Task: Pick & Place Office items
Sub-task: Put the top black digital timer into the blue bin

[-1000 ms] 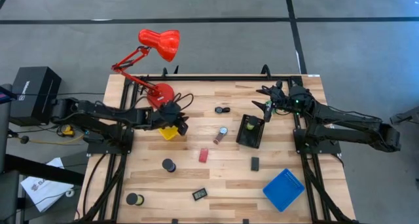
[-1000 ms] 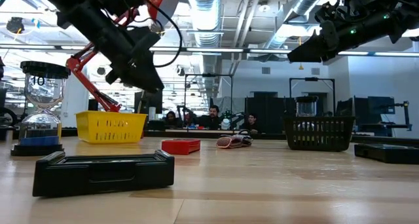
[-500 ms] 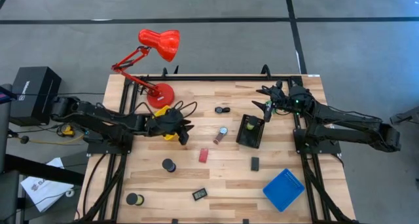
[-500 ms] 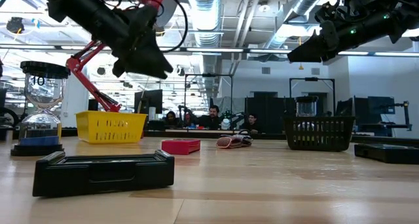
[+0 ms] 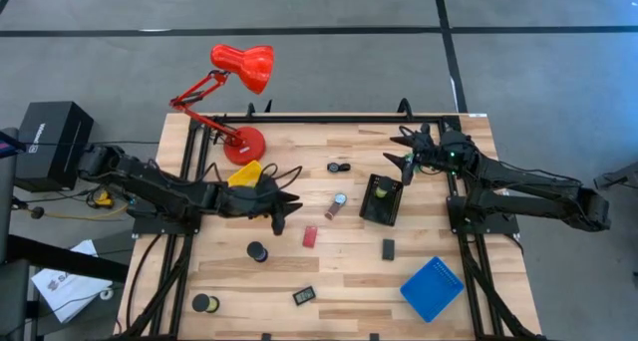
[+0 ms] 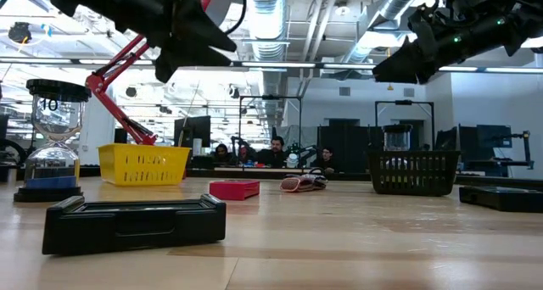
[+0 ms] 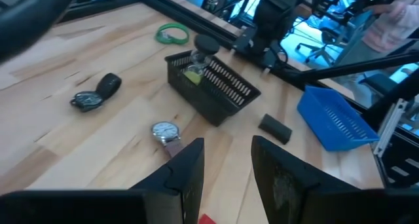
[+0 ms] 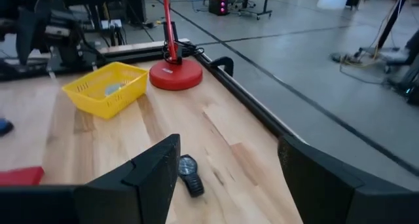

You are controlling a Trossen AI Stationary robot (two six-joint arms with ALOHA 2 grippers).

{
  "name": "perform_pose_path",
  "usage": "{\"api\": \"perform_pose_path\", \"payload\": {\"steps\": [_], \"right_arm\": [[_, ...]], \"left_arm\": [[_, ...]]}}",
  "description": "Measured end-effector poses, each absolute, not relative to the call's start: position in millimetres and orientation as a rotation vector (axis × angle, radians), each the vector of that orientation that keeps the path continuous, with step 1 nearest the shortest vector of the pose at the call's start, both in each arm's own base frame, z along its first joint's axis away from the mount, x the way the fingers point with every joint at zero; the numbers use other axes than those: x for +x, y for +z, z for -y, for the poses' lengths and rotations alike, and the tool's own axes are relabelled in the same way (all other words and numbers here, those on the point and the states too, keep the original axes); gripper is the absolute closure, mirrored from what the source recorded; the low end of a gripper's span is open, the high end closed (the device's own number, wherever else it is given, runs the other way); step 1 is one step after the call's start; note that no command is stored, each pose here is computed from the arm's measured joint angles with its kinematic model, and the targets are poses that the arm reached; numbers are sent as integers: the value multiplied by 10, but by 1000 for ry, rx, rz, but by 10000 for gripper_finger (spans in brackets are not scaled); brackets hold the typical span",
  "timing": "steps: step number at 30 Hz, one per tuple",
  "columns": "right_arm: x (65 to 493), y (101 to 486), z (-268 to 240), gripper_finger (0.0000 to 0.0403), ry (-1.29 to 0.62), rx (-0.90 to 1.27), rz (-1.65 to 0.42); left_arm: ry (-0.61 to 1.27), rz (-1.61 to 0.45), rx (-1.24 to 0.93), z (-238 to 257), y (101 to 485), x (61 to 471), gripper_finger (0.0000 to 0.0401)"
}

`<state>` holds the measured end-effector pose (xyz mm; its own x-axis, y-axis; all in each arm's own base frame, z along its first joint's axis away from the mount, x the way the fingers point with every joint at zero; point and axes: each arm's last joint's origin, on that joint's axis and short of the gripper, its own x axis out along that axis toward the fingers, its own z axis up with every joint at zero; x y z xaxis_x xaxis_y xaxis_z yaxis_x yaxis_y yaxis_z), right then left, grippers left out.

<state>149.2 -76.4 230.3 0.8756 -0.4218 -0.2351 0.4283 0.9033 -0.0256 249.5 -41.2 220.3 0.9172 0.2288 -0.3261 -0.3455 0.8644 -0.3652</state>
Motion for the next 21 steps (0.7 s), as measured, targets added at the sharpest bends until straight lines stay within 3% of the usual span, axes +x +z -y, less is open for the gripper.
{"api": "perform_pose_path", "payload": {"steps": [4,10,18,21], "right_arm": [[1492,2302,765,154,-449,46,-236],[1514,2374,774,154,-468,247,-139],[1691,2738,405,154,-126,261,-88],[1751,2851,207,154,-17,357,-124]], "left_arm": [[303,-275,-432,416,2206,2495,279],[304,-276,-432,414,2206,2495,279],[310,-274,-433,397,2206,2498,279],[315,-274,-433,385,2204,2500,279]]}}
